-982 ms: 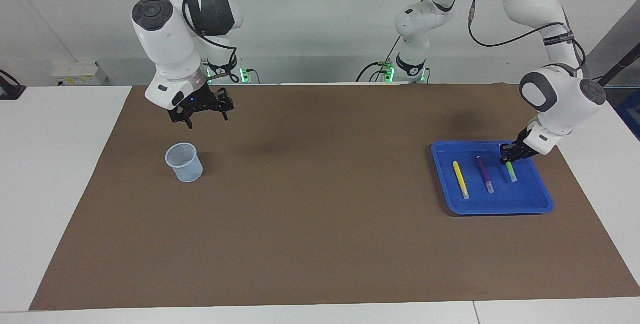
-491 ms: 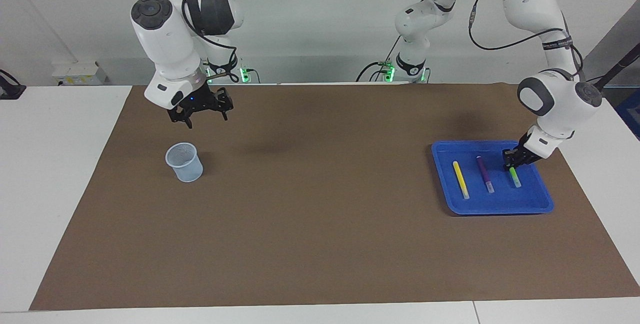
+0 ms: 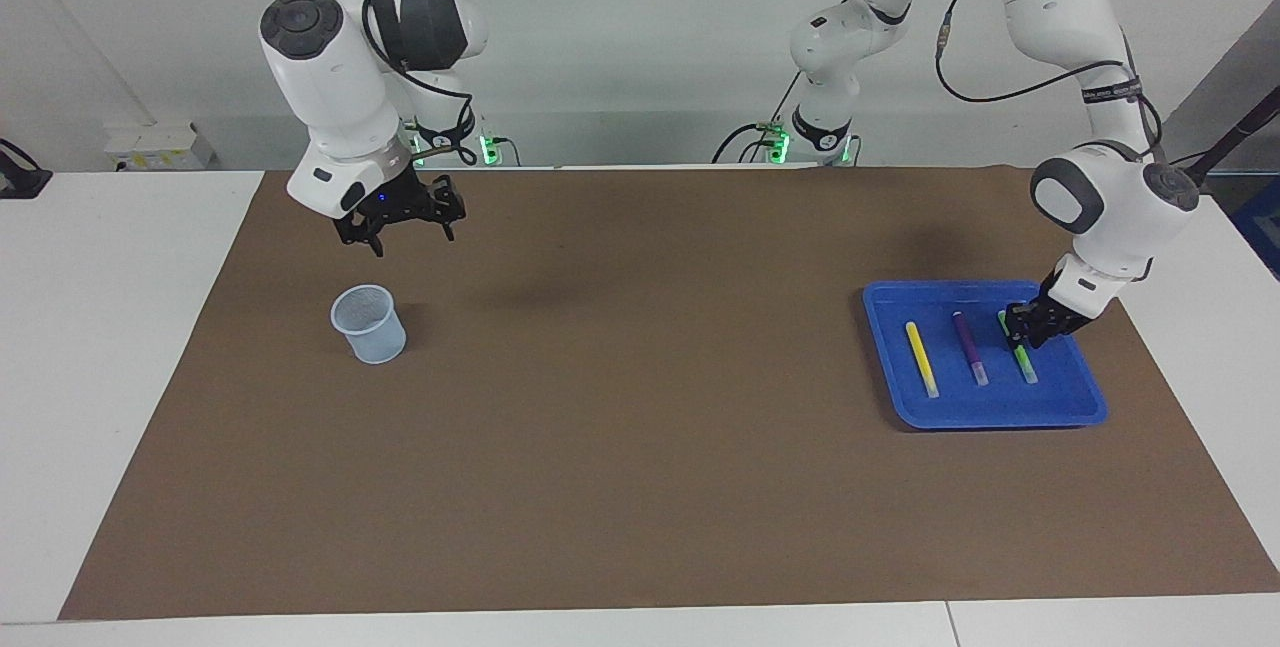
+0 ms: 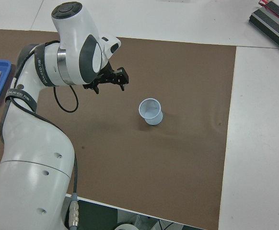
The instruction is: Right arm passes pens to left for tray arrangement
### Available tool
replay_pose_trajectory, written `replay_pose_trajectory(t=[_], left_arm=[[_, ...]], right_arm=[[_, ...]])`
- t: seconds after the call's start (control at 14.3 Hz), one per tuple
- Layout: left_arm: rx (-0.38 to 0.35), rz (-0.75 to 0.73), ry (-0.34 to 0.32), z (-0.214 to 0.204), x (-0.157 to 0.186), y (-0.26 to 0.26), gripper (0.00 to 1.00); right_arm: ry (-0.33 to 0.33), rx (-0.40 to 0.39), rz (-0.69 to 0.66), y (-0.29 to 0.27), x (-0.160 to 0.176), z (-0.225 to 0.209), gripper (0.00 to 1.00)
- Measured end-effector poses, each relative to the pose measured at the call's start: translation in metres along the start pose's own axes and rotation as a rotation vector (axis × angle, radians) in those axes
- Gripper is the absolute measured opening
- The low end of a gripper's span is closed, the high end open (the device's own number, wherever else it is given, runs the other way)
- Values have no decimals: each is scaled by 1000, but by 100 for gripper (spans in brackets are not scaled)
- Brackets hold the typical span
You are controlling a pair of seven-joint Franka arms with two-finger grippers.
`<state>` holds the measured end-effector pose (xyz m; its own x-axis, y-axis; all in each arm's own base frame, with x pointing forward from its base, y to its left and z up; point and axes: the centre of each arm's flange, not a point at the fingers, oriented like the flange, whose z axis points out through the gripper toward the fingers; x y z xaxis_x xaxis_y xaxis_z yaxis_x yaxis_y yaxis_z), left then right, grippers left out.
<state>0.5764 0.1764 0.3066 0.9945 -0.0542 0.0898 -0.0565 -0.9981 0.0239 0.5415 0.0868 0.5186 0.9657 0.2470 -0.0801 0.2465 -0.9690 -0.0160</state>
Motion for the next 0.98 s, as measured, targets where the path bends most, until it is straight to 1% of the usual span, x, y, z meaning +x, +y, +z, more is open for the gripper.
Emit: replay_pose_trajectory(t=[0.07, 0.14, 0.21, 0.42, 0.49, 0.56, 0.63, 0.77, 0.84, 0.91, 0.98], left_arm=[[1, 0, 2, 0, 0, 0, 47], [1, 0, 4, 0, 0, 0, 59], [2, 0, 4, 0, 1, 0, 60], [2, 1, 6, -1, 1, 0, 60], [2, 2, 8, -2, 2, 1, 67], [2, 3, 10, -5, 4, 1, 70], [1, 5, 8, -10, 8, 1, 70], [-11, 6, -13, -30, 21, 4, 70], [-14, -5, -19, -44, 30, 7, 77], [-15, -14, -18, -57, 38, 11, 81], [-14, -17, -14, -69, 45, 16, 81]], right_arm=[[0, 0, 0, 0, 0, 0, 100], [0, 0, 0, 0, 0, 0, 100], [0, 0, 0, 0, 0, 0, 100], [1, 0, 1, 0, 0, 0, 100], [1, 0, 1, 1, 0, 0, 100], [1, 0, 1, 1, 0, 0, 100], [4, 0, 3, 1, 0, -1, 100], [12, -1, 6, 2, 1, -2, 100], [16, -1, 6, 2, 1, -2, 100], [19, -1, 6, 3, 2, -2, 100], [20, -2, 7, 3, 2, -2, 100]])
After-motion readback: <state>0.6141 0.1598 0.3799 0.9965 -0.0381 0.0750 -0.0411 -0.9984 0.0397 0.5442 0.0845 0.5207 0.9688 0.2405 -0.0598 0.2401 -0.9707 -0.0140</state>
